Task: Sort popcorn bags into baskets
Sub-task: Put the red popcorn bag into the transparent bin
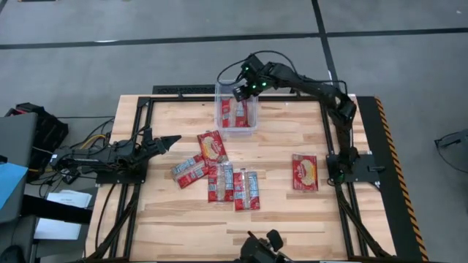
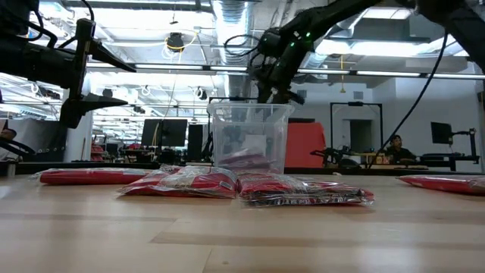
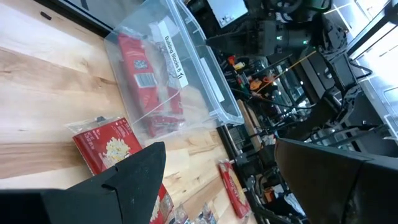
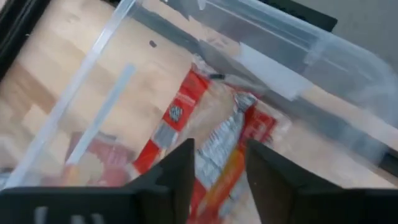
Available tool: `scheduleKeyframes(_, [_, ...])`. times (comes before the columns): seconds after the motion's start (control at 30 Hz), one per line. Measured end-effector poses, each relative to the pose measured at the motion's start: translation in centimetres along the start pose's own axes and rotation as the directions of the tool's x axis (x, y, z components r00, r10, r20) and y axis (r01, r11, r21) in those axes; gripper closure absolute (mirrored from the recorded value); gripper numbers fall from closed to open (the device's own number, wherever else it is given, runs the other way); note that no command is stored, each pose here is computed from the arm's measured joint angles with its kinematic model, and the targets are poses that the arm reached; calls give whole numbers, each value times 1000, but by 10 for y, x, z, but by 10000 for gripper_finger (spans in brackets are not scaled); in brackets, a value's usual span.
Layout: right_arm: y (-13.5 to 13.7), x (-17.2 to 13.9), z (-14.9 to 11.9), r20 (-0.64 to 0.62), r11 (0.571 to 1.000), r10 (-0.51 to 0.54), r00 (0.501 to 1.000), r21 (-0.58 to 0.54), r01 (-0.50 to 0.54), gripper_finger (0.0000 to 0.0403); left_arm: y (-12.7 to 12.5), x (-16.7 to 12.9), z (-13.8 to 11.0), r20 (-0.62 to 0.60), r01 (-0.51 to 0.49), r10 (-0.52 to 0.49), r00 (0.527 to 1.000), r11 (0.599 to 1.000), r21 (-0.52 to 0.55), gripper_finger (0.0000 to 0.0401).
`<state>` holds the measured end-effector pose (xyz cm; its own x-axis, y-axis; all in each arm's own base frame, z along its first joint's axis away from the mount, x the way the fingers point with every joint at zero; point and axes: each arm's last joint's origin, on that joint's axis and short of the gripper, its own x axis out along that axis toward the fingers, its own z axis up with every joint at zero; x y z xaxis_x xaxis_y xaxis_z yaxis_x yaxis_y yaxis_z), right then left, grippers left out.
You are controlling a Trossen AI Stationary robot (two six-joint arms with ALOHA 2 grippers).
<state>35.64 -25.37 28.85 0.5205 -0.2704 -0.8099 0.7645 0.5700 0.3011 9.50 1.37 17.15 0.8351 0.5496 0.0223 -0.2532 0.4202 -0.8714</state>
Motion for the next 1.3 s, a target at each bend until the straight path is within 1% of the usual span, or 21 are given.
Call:
scheduleKeyframes(0.1, [2,-39,-3,-5,1000,6,1000,-10,-6,212,0,0,0,0,0,0,1000,1000,0,108])
scheduleKeyframes(0.13, [4,-55,-8,-19,1000,-8,1000,-27,8,207,0,0,0,-1,0,0,1000,1000,0,108])
scheduleKeyframes(0.2, [9,-85,-23,-63,996,-72,995,-62,68,201,0,0,0,0,0,0,1000,1000,0,108])
scheduleKeyframes(0.23, [11,-98,-33,-98,989,-126,987,-87,118,200,0,0,0,0,0,0,1000,1000,0,108])
scheduleKeyframes(0.3, [14,-118,-55,-166,965,-249,954,-132,229,200,0,0,0,1,0,0,1000,1000,3,108])
scheduleKeyframes(0.37, [19,-133,-80,-210,935,-353,912,-117,335,201,0,0,0,3,-2,2,1000,1000,7,108])
scheduleKeyframes(0.4, [21,-139,-93,-224,923,-384,896,-97,372,200,0,0,0,6,-4,4,1000,1000,7,108])
scheduleKeyframes(0.47, [25,-146,-120,-246,913,-405,881,-62,402,194,0,0,0,15,-9,9,1000,1000,7,108])
scheduleKeyframes(0.57, [30,-145,-164,-268,912,-393,880,7,410,175,0,0,1,25,-15,14,1000,1000,7,108])
scheduleKeyframes(0.63, [30,-138,-193,-290,915,-369,883,53,400,160,0,0,1,25,-15,15,1000,1000,8,108])
scheduleKeyframes(0.7, [26,-130,-221,-321,909,-360,876,92,407,145,0,0,1,25,-15,15,1000,1000,8,108])
scheduleKeyframes(0.8, [18,-116,-255,-355,890,-357,864,152,431,127,0,0,1,27,-16,16,1000,1000,8,108])
scheduleKeyframes(0.9, [7,-104,-284,-385,848,-393,835,200,492,114,1,0,1,30,-18,18,999,1000,8,108])
scheduleKeyframes(1.0, [-2,-95,-306,-423,804,-415,806,244,542,107,1,0,1,30,-18,17,999,1000,8,108])
scheduleKeyframes(1.13, [-12,-86,-328,-462,747,-437,772,293,597,106,0,0,1,21,-12,12,1000,1000,8,108])
scheduleKeyframes(1.17, [-14,-84,-333,-469,736,-436,768,304,604,106,0,0,1,19,-11,11,1000,1000,8,108])
scheduleKeyframes(1.3, [-20,-75,-347,-492,718,-408,769,348,603,106,0,0,1,18,-10,10,1000,1000,2,108])
